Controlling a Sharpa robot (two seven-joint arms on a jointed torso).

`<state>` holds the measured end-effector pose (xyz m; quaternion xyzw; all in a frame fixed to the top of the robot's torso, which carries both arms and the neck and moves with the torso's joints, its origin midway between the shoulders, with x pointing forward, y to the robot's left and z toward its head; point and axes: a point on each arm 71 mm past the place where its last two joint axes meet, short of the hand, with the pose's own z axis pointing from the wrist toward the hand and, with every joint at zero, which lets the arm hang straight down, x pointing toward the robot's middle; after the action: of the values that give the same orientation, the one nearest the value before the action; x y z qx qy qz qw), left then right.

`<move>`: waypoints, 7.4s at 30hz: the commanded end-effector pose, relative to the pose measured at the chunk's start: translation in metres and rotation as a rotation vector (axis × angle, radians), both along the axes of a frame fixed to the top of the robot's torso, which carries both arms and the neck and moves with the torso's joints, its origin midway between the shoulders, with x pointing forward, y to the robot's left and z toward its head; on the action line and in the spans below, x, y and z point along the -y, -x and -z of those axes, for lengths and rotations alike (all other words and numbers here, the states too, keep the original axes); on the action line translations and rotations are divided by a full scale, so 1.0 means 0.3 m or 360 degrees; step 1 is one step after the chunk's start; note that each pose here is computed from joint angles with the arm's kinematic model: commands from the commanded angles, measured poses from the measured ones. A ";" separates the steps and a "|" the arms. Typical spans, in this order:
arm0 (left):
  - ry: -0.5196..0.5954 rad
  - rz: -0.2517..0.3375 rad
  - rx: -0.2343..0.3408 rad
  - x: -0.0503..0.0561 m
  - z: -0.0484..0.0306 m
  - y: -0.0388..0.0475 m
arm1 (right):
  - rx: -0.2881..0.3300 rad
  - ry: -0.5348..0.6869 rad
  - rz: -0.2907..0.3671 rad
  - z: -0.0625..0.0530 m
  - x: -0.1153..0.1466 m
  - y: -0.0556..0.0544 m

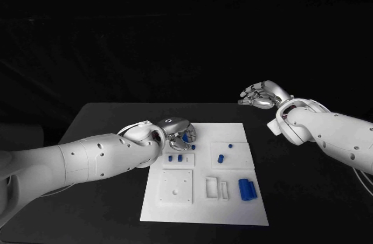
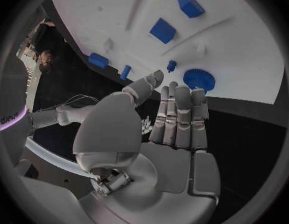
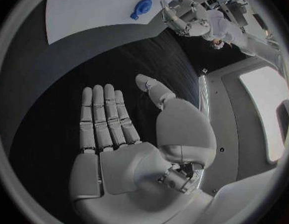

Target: Assemble the parts on the task board

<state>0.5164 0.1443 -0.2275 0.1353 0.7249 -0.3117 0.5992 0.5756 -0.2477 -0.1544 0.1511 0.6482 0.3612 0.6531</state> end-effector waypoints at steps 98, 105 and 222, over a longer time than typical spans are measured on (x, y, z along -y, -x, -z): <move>-0.0227 0.0025 0.0024 0.055 0.122 -0.018 | -0.0002 -0.0009 -0.0055 -0.001 -0.031 0.007; -0.0239 0.0032 0.0013 0.057 0.125 -0.018 | -0.0002 -0.0010 -0.0057 -0.001 -0.031 0.007; -0.0009 -0.0133 -0.0008 -0.133 0.034 -0.004 | -0.0002 -0.0010 -0.0058 -0.001 -0.028 0.009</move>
<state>0.5189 0.1868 -0.2367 0.1052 0.7292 -0.2781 0.6163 0.5733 -0.2412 -0.1539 0.1474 0.6485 0.3696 0.6489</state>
